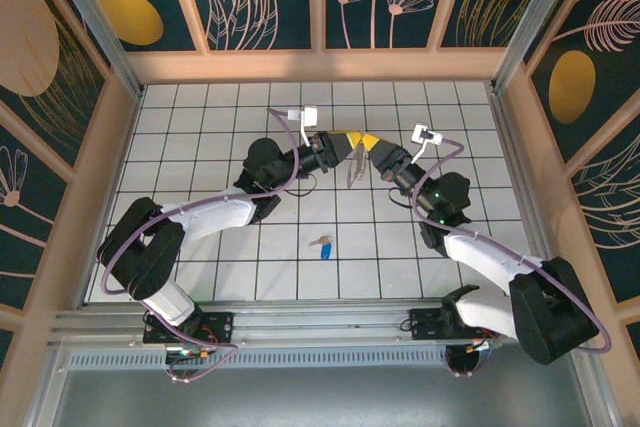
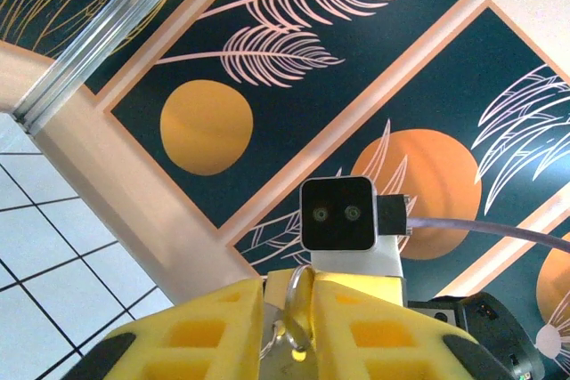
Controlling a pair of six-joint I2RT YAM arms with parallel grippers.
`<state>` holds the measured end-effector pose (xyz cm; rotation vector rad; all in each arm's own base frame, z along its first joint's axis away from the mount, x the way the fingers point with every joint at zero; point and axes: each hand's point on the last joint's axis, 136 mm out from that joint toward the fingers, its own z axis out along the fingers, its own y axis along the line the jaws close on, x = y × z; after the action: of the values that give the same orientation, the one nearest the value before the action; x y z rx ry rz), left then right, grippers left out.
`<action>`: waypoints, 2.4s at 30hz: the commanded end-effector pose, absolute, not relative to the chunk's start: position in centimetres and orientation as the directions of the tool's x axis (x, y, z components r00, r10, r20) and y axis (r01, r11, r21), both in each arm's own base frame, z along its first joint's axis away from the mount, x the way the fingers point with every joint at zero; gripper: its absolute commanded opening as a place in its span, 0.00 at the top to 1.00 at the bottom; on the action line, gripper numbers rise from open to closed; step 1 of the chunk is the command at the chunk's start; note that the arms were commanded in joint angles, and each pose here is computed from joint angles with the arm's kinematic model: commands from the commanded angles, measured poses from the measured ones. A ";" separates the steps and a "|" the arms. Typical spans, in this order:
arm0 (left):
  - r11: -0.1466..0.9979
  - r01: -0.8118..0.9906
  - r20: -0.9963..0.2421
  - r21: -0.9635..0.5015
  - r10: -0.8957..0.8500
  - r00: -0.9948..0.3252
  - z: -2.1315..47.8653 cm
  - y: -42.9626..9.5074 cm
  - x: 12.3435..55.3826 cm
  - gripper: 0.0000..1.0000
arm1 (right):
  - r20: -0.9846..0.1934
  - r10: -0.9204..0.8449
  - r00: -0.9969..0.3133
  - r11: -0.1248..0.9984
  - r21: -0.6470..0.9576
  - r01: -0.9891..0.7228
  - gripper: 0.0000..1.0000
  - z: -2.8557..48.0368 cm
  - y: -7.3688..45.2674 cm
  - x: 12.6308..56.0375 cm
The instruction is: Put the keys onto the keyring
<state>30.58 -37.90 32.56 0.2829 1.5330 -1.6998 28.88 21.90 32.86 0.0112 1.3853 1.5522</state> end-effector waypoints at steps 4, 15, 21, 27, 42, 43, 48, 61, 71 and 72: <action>0.013 0.722 -0.660 -0.691 -0.419 -0.624 34.2 -38.3 30.0 0.95 | -0.595 0.666 -0.449 0.129 0.686 -0.716 1.00 35.7 22.2 28.0; 0.220 0.817 -0.835 -0.533 -0.295 -0.465 33.0 -37.7 29.8 1.00 | -0.630 0.684 -0.368 0.286 0.695 -0.659 0.46 34.0 15.8 28.5; 0.223 0.890 -0.915 -0.398 -0.168 -0.367 33.7 -38.2 29.4 1.00 | -0.693 0.609 -0.386 0.334 0.665 -0.668 0.46 32.5 15.5 28.0; 0.131 0.916 -0.923 -0.379 -0.120 -0.365 33.8 -38.5 28.1 1.00 | -0.740 0.535 -0.407 0.302 0.618 -0.726 0.48 32.3 16.7 26.9; 0.026 0.916 -0.908 -0.401 -0.146 -0.393 34.8 -38.7 26.8 1.00 | -0.769 0.468 -0.436 0.216 0.578 -0.787 0.61 33.1 19.8 25.8; 0.022 0.916 -0.908 -0.401 -0.146 -0.393 34.8 -38.7 26.8 1.00 | -0.769 0.467 -0.435 0.215 0.577 -0.788 0.62 33.2 19.9 25.8; 0.016 0.915 -0.906 -0.404 -0.148 -0.397 34.9 -38.7 26.7 1.00 | -0.770 0.468 -0.433 0.207 0.572 -0.793 0.64 33.5 20.3 25.8; 0.010 0.912 -0.902 -0.410 -0.153 -0.404 34.8 -38.6 26.5 1.00 | -0.776 0.487 -0.401 0.264 0.568 -0.779 0.69 33.8 19.7 26.3; 0.009 0.913 -0.903 -0.407 -0.152 -0.401 34.8 -38.6 26.5 1.00 | -0.772 0.497 -0.396 0.241 0.561 -0.792 0.68 34.1 18.8 25.5; 0.010 0.912 -0.902 -0.410 -0.153 -0.404 34.8 -38.6 26.5 1.00 | -0.772 0.495 -0.399 0.231 0.560 -0.796 0.67 34.2 19.0 25.4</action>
<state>27.09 -38.66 33.33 0.8123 1.4910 -1.5273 26.42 18.71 33.20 -0.2528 1.4301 1.4216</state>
